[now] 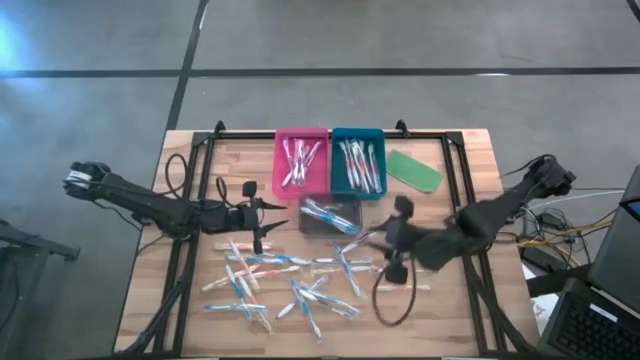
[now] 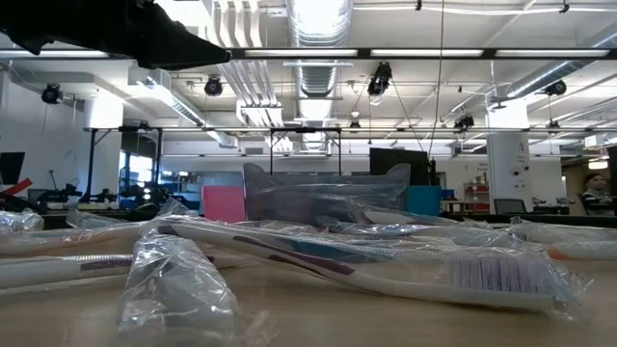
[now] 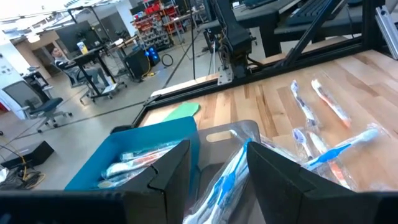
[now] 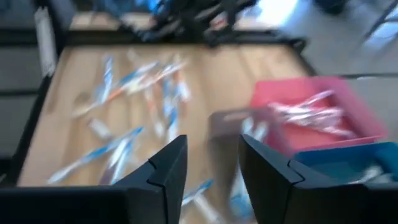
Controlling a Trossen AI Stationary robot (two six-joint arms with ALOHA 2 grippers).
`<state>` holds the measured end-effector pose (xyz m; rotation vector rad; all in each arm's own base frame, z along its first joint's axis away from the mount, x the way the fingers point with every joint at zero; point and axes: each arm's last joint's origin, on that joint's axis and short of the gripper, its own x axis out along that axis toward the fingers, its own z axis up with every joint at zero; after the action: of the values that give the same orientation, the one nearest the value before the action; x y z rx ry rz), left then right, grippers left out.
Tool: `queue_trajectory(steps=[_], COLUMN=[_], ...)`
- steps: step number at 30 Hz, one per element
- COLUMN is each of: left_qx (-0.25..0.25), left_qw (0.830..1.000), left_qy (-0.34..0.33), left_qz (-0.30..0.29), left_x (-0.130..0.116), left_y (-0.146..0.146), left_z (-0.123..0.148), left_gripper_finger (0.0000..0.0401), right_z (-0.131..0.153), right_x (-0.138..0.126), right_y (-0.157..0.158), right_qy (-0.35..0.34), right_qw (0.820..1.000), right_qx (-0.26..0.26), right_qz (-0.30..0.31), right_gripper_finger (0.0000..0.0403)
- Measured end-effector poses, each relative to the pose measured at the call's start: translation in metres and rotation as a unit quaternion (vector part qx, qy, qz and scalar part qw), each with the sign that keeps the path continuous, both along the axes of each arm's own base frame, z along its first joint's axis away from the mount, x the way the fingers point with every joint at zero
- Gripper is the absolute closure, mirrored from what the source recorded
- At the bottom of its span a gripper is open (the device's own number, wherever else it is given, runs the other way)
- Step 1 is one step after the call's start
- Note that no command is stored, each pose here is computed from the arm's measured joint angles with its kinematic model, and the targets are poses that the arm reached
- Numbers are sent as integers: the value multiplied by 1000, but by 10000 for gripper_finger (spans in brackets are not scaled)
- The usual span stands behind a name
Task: Pick & Place Toothbrushes
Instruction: Put the orange toothbrush into the blue bin
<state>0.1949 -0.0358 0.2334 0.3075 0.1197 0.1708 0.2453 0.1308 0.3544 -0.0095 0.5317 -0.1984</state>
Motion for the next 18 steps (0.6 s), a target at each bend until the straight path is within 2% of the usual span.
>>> queue_trajectory(steps=[4, 11, 18], left_qx=[-2, -12, -13], left_qw=[1000, 1000, 1000], left_qy=[0, -1, -1], left_qz=[0, 1, 1], left_x=[0, 0, 0], left_y=[0, 0, 0], left_z=[0, 0, 0], left_gripper_finger=[238, 238, 238], right_z=[-18, -55, -104], right_x=[5, -4, -3], right_y=[24, 56, 87], right_qy=[55, 178, 270], right_qw=[998, 980, 958], right_qx=[28, 69, 67], right_qz=[18, -53, -68], right_gripper_finger=[280, 285, 267])
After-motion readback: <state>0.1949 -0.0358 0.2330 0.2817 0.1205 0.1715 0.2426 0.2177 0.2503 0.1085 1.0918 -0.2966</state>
